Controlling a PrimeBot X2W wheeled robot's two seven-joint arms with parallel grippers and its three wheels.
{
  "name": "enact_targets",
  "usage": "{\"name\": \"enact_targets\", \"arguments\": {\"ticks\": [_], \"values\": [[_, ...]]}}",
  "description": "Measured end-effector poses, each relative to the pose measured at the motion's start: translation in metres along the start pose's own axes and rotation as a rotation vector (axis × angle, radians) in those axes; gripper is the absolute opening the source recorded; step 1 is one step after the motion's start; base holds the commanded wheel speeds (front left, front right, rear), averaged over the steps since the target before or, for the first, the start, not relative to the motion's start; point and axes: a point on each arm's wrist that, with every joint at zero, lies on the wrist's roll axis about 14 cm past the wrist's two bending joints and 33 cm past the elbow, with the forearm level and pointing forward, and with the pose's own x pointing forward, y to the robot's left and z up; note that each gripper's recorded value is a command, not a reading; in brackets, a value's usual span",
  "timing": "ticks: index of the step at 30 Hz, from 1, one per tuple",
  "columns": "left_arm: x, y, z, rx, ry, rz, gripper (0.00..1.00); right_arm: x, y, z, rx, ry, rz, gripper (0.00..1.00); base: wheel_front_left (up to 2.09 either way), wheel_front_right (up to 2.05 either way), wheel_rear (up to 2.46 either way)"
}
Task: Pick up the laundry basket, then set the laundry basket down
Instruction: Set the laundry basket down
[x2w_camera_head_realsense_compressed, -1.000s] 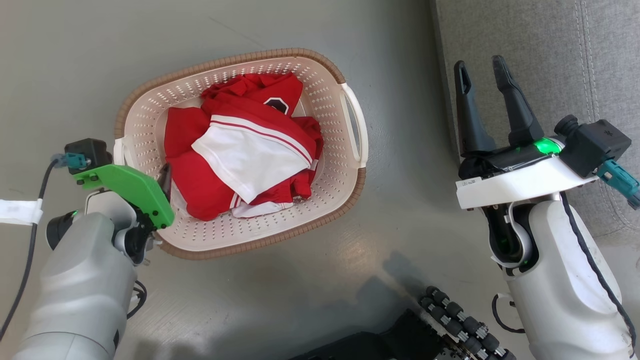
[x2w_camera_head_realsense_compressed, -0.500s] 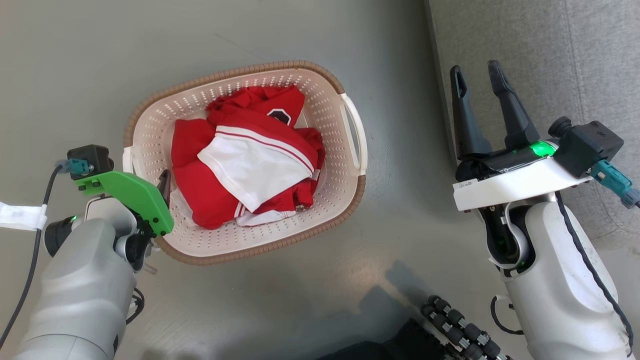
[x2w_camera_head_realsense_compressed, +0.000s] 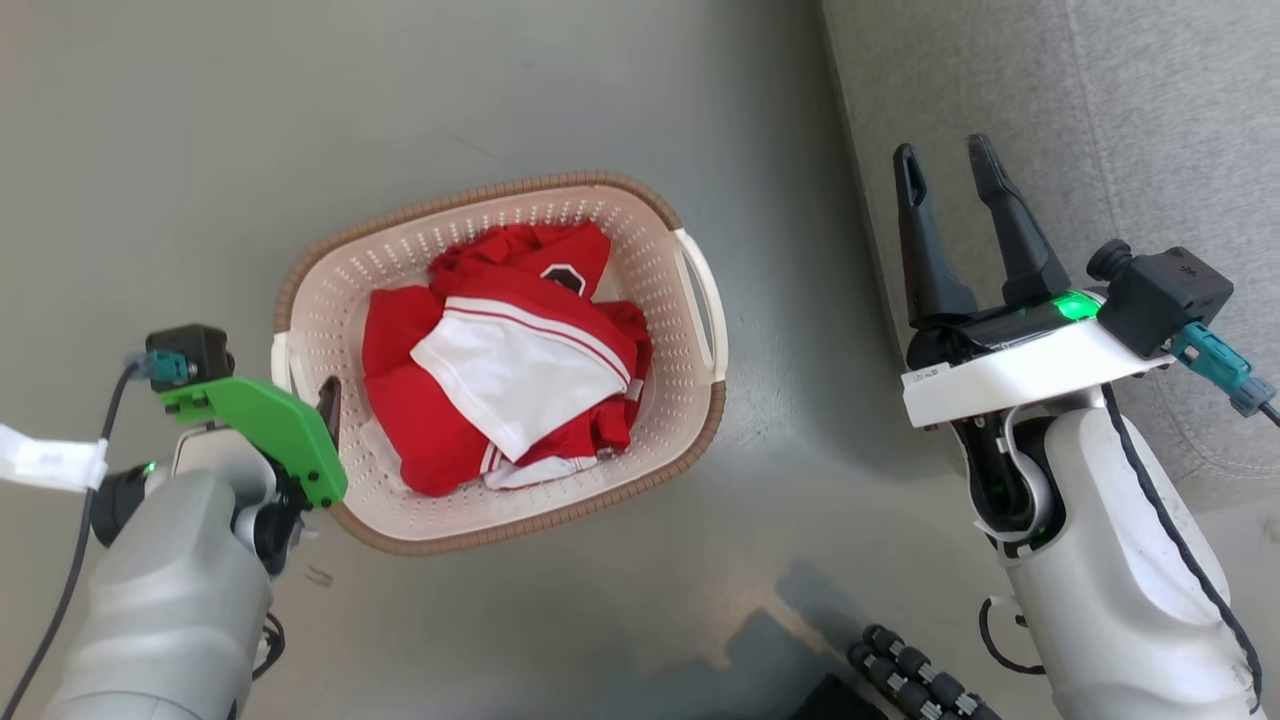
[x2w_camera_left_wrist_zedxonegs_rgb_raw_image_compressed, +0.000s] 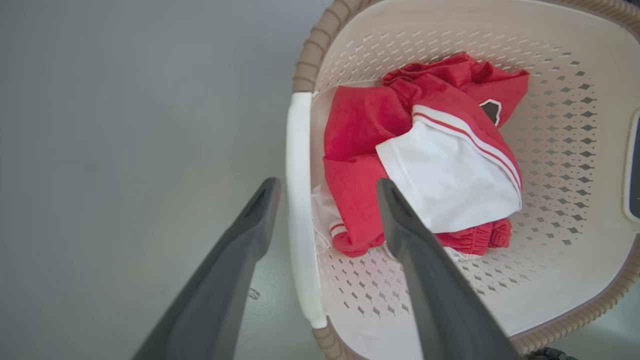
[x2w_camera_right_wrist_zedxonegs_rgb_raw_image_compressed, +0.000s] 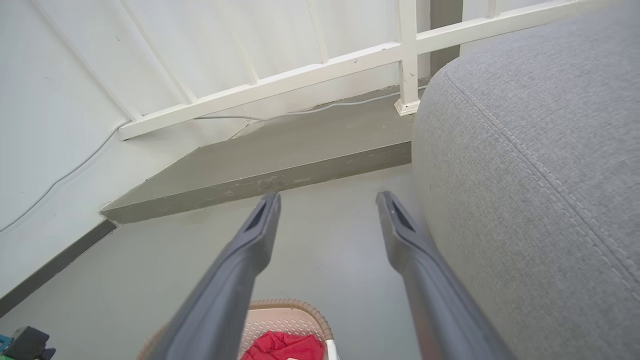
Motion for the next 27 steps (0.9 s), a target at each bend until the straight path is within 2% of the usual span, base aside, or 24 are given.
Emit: {"name": "enact_targets", "arguments": {"ticks": [12, 27], "values": [[-0.03, -0.014, 0.006, 0.052, -0.066, -0.01, 1.0, -0.01, 0.011, 0.029, 0.006, -0.065, 0.031, 1.0, 0.0, 0.0, 0.0], [-0.089, -0.05, 0.042, 0.15, -0.314, -0.062, 1.0, -0.034, 0.033, 0.055, 0.018, -0.122, 0.091, 1.0, 0.0, 0.0, 0.0]]}}
